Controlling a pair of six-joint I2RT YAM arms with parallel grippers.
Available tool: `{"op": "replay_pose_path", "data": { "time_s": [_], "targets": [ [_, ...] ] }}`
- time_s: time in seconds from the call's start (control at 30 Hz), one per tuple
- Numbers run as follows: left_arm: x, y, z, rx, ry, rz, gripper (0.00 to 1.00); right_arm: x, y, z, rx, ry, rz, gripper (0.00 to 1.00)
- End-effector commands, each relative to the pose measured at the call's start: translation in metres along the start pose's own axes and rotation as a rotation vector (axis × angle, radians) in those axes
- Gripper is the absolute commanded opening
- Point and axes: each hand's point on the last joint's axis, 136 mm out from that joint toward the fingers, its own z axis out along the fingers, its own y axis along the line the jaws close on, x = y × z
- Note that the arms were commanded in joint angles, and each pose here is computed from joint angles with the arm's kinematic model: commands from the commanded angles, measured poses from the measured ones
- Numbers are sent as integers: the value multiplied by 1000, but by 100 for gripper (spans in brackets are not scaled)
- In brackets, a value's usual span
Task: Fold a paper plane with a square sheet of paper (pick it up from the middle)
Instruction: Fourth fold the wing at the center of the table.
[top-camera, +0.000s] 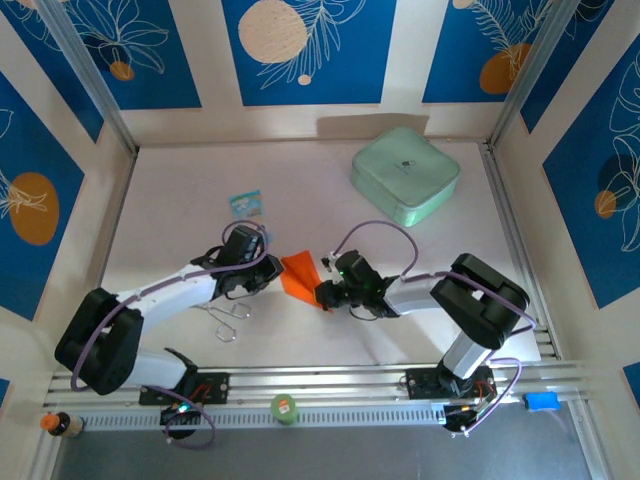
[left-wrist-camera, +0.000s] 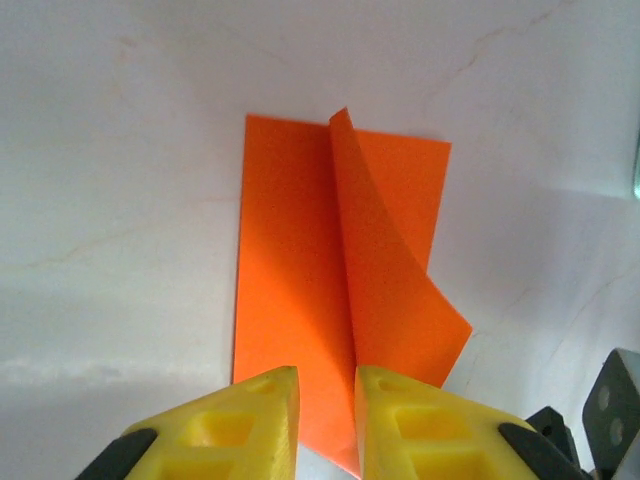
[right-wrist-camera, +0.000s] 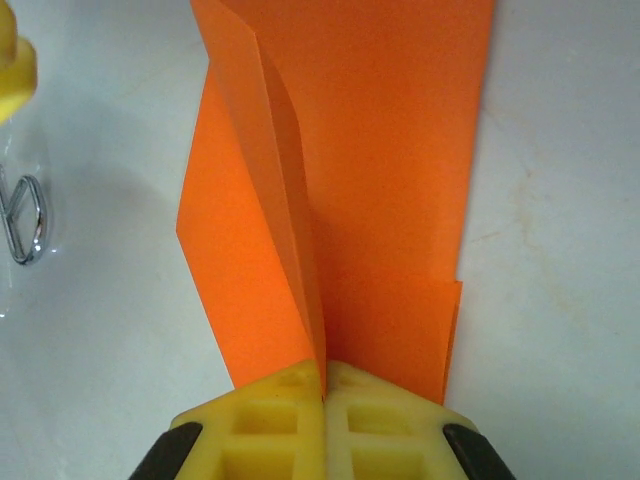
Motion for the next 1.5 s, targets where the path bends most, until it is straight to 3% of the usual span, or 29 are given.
{"op": "replay_pose_path", "data": {
  "time_s": [0.0,0.23,0.57,1.07,1.47],
  "targets": [
    [5,-7,-4,10,55,31,21,14,6,-2,-6,20,84,4],
    [-3,-24,0,81,19,64,14,17,0,2,-12,-73,107,4],
    [0,-33,12,164,13,43,5,28,-8,-3,-10,-63,164,4],
    [28,-49,36,254,107,111,0,30,-10,2,-20,-70,267,4],
    [38,-41,49,242,133,116,1,34,-14,1,0,-29,333,4]
  ]
}}
